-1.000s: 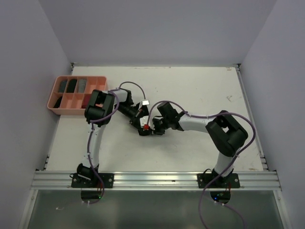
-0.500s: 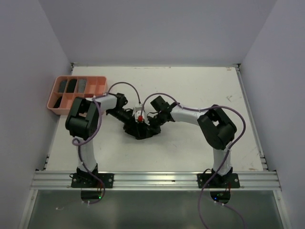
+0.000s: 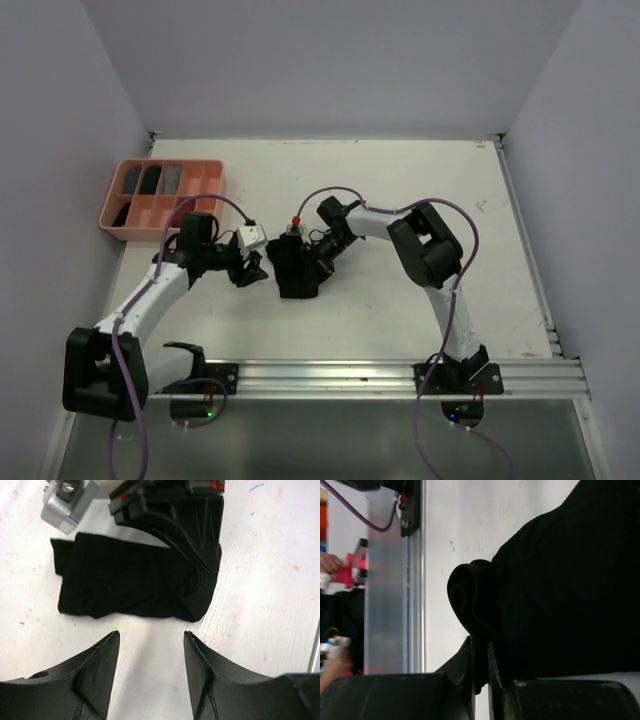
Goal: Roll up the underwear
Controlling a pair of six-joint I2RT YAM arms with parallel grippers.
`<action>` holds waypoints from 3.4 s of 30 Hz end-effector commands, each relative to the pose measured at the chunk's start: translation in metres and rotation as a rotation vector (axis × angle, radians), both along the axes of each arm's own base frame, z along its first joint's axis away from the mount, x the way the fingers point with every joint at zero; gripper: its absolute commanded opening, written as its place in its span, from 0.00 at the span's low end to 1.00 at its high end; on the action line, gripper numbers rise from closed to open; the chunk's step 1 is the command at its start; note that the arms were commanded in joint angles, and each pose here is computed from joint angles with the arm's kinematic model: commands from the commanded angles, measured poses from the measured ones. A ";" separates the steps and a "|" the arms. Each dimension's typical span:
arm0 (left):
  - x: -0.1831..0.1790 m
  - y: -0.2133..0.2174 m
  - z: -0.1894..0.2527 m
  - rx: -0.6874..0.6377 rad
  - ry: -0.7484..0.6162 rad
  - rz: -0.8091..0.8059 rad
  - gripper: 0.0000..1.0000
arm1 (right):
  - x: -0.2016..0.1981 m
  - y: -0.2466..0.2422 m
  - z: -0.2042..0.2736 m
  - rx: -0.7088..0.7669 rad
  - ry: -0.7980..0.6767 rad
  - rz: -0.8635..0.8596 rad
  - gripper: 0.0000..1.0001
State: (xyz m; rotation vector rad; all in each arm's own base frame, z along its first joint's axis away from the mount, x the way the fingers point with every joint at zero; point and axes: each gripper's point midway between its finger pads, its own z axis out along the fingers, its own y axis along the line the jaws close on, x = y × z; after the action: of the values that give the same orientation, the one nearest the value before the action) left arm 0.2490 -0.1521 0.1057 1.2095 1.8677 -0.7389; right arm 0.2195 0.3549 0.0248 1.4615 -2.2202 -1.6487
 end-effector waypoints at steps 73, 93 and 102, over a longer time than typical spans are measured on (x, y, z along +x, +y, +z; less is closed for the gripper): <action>-0.075 -0.032 -0.114 0.257 0.590 -0.606 0.00 | 0.121 -0.105 0.122 -0.030 -0.380 -0.517 0.54; -0.051 -0.024 -0.151 0.220 0.914 -0.536 0.00 | -0.001 -0.021 0.098 0.118 -1.017 0.102 0.56; -0.050 -0.026 -0.154 0.206 0.911 -0.540 0.00 | -0.029 0.017 0.059 0.161 -1.087 0.300 0.61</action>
State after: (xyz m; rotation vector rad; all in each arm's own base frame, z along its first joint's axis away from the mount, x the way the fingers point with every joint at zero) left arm 0.1915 -0.2096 0.0220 1.3054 2.4061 -1.9450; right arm 0.1804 0.3560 0.0842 2.9036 -2.0661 -1.0715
